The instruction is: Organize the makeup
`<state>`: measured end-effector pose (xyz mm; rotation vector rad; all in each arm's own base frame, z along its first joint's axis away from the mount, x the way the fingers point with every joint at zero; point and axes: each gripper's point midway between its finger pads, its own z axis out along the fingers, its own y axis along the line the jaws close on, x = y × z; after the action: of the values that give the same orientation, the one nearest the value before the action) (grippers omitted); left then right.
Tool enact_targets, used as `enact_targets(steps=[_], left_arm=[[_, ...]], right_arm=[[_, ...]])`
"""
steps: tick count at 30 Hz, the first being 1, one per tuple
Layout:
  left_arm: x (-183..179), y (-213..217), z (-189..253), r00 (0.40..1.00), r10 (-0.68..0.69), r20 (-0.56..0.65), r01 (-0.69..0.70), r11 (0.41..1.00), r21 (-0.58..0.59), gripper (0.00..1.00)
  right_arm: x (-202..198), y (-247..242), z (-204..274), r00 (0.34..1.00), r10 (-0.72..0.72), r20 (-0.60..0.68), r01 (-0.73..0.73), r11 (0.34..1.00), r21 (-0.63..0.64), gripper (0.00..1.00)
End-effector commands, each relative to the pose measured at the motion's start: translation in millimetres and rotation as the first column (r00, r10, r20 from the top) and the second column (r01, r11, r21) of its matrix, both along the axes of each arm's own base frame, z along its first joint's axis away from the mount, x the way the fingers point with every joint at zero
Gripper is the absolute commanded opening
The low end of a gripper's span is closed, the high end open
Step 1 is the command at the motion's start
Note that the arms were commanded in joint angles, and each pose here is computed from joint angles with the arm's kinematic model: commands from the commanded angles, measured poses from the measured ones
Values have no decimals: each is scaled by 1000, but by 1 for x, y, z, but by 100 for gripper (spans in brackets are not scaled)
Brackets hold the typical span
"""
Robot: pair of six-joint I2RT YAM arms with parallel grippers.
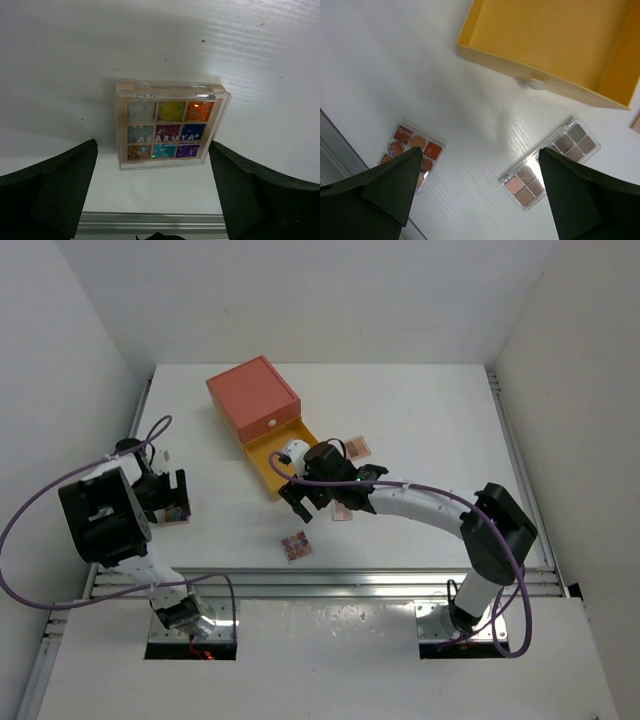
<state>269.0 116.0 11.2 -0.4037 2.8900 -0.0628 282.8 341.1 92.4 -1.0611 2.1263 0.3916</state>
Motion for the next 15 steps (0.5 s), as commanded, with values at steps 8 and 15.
enact_targets(steps=[8, 15], left_arm=[[8, 7, -14, 1000, 17, -16, -16, 998, 55, 96], [17, -15, -10, 994, -108, 26, 108, 994, 6, 76]], right_arm=[[16, -2, 19, 995, -17, 96, 19, 1000, -22, 100], [17, -8, 16, 993, -23, 120, 28, 999, -42, 100]])
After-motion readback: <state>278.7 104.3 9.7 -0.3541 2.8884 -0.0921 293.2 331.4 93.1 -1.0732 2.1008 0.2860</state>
